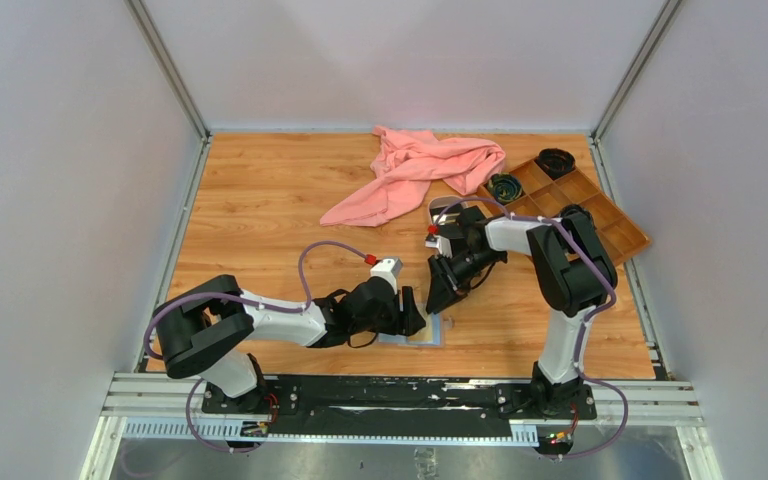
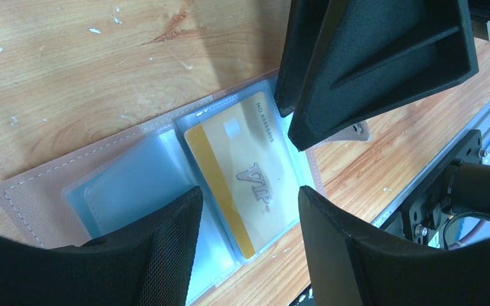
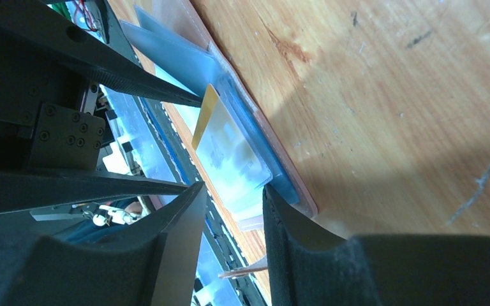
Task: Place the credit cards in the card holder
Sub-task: Open the card holder at the center of the board.
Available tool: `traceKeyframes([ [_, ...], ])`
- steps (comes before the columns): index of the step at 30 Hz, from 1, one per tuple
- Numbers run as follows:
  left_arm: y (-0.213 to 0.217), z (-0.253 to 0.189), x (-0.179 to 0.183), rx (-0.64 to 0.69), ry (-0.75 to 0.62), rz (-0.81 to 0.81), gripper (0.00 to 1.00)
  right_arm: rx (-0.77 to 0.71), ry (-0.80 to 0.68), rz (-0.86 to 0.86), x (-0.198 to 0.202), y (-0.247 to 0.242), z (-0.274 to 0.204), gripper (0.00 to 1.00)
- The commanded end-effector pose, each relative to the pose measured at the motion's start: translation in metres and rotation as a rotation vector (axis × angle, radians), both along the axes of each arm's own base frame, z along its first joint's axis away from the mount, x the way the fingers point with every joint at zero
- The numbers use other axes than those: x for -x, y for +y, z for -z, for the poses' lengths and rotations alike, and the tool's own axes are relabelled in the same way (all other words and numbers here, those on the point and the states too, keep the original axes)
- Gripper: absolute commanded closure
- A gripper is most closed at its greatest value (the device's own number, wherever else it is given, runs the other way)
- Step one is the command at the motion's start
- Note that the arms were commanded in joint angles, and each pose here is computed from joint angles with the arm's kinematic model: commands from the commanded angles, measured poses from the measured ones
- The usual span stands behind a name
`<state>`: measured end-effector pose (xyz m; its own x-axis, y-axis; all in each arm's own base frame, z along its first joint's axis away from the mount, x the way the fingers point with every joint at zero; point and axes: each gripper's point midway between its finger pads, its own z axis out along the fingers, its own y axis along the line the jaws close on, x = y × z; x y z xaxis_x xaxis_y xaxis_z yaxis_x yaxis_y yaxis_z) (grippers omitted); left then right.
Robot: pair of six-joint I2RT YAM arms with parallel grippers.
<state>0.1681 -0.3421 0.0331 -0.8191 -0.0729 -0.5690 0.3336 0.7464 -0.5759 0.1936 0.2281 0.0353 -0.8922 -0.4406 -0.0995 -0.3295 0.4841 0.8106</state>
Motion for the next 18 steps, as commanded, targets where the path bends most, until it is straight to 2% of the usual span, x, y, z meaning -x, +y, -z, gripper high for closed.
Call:
traceKeyframes([
  [1,0.031,0.041,0.014,-0.146,0.065,0.006,0.37,0.064,0.119,0.059,0.008,-0.008,0.018,0.57],
  [11,0.024,0.044,0.017,-0.13,0.081,0.032,0.27,-0.058,0.26,0.109,0.006,0.012,0.009,0.57],
  [18,0.024,0.041,0.015,-0.122,0.073,0.025,0.09,-0.187,0.288,0.092,0.007,0.025,-0.017,0.58],
])
